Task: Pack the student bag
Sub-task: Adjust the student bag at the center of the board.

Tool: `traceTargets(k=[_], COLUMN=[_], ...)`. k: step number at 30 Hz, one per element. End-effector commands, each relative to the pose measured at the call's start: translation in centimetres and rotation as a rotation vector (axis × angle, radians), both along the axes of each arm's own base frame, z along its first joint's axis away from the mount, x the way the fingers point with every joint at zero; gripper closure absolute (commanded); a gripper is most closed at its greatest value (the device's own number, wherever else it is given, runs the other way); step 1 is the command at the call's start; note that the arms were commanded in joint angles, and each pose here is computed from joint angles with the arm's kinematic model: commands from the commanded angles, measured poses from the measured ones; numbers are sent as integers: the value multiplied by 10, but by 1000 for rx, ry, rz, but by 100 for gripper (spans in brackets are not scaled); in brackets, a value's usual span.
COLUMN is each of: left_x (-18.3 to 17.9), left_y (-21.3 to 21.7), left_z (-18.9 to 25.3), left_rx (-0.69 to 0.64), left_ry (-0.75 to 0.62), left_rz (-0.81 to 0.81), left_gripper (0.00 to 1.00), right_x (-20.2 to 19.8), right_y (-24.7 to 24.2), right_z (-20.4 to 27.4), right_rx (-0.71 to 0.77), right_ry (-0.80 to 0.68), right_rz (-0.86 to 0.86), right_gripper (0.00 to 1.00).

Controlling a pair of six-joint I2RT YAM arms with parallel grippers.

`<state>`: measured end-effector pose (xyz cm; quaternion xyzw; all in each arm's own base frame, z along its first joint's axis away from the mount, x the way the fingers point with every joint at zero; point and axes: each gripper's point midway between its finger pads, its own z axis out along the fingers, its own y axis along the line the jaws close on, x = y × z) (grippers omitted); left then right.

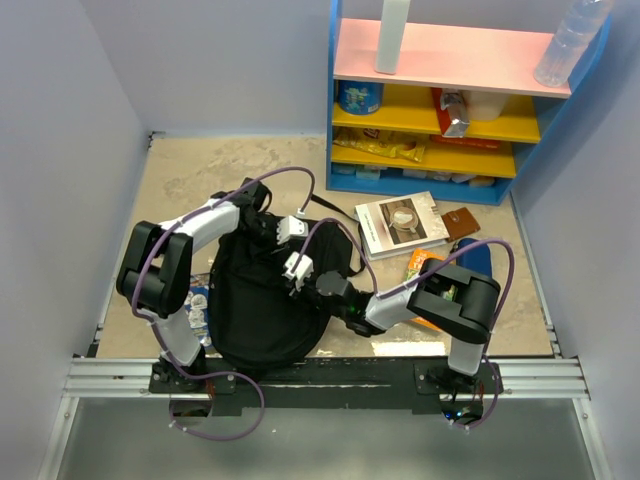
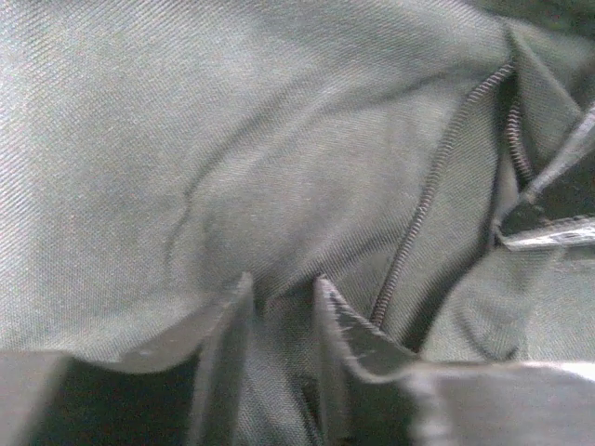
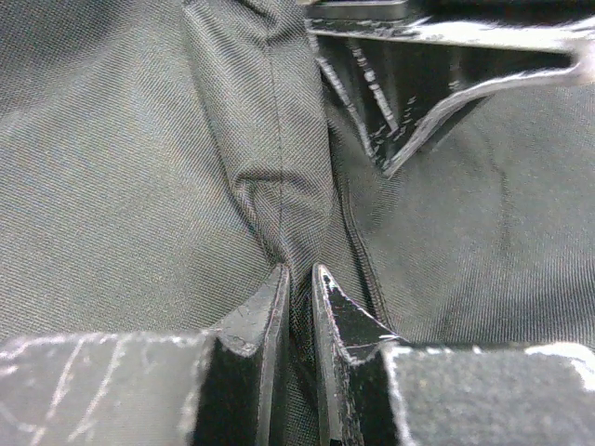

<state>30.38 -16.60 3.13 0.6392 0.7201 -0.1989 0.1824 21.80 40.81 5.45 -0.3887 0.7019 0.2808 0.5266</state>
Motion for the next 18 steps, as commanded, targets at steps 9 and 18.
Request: traceTargets(k=[9,18], left_x=[12,20], left_y=[12,7], left_z=[15,52], left_rx=[45,-85], left_ry=[8,19], left_rz=[117,140], left_gripper=[100,100], right_x=[-24,-17], right_y=[-8,-13], right_z=[-22,-31], right_rx=[-76,-105], right_ry=[8,-1], right_rz=[5,-42], right_gripper=[96,96])
